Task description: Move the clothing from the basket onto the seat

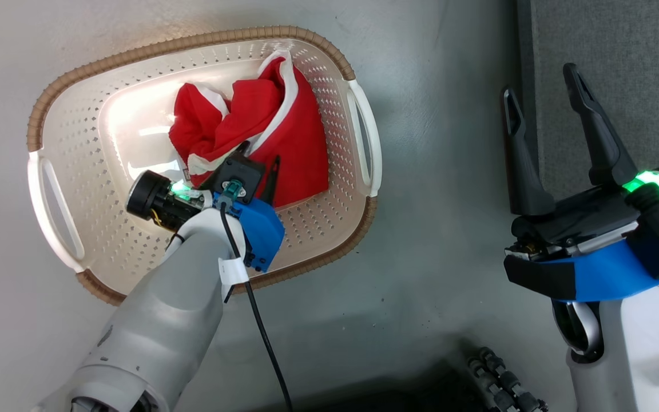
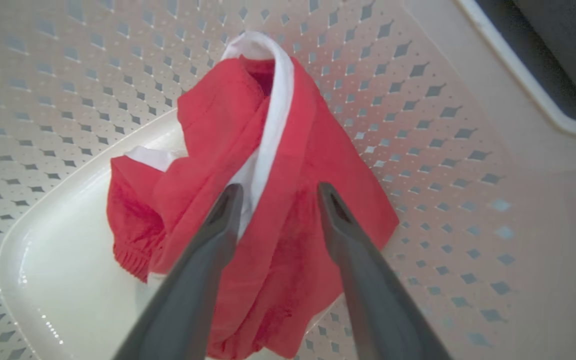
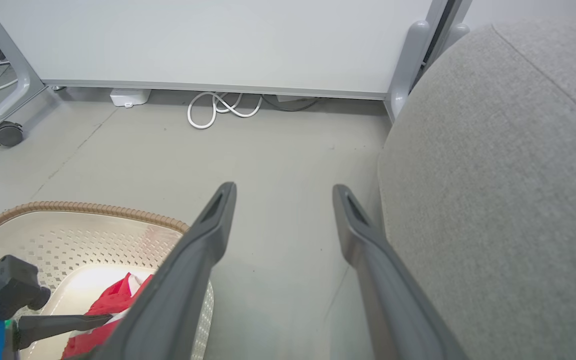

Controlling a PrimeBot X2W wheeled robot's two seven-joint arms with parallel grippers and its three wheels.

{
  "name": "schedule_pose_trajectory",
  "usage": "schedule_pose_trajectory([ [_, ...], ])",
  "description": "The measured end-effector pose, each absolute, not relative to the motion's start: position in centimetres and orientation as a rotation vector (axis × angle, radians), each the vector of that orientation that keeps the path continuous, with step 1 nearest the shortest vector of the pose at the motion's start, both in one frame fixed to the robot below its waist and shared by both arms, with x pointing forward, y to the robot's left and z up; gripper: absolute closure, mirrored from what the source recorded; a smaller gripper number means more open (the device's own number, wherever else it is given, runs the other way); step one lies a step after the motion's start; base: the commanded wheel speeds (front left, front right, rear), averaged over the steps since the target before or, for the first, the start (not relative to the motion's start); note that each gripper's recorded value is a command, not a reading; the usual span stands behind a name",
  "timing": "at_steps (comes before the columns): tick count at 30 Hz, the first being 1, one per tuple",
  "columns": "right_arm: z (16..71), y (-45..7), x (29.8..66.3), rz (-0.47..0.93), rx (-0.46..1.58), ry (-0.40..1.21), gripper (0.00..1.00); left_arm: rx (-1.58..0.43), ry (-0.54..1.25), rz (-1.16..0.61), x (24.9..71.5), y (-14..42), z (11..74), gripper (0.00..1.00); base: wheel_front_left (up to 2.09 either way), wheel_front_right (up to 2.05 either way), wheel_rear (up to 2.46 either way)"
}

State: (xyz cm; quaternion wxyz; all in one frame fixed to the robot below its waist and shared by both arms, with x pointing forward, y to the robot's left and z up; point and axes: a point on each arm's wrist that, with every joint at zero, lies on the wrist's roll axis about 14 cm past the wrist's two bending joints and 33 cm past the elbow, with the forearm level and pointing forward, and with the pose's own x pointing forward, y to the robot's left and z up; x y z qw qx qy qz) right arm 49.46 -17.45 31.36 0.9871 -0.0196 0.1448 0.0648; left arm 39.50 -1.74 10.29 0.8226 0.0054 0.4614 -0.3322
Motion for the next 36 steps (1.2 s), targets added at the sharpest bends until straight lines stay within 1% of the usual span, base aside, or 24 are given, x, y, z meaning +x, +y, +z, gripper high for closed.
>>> schedule_pose_trajectory([
  [22, 32.4, -17.0, 49.5, 0.137, -0.027, 0.273, 0.0, -0.011, 0.955, -0.689, 40.4, -1.9, 12.2, 1.0, 0.0, 0.0, 0.0],
  [29, 34.5, -16.7, 49.7, 0.142, -0.02, 0.228, 0.0, -0.048, 0.88, -0.675, 41.9, -2.5, 15.3, 1.0, 0.0, 0.0, 0.0],
  [36, 38.0, -16.2, 49.7, 0.149, -0.015, 0.166, 0.0, -0.076, 0.764, -0.69, 43.2, -2.7, 20.4, 1.0, 0.0, 0.0, 0.0],
])
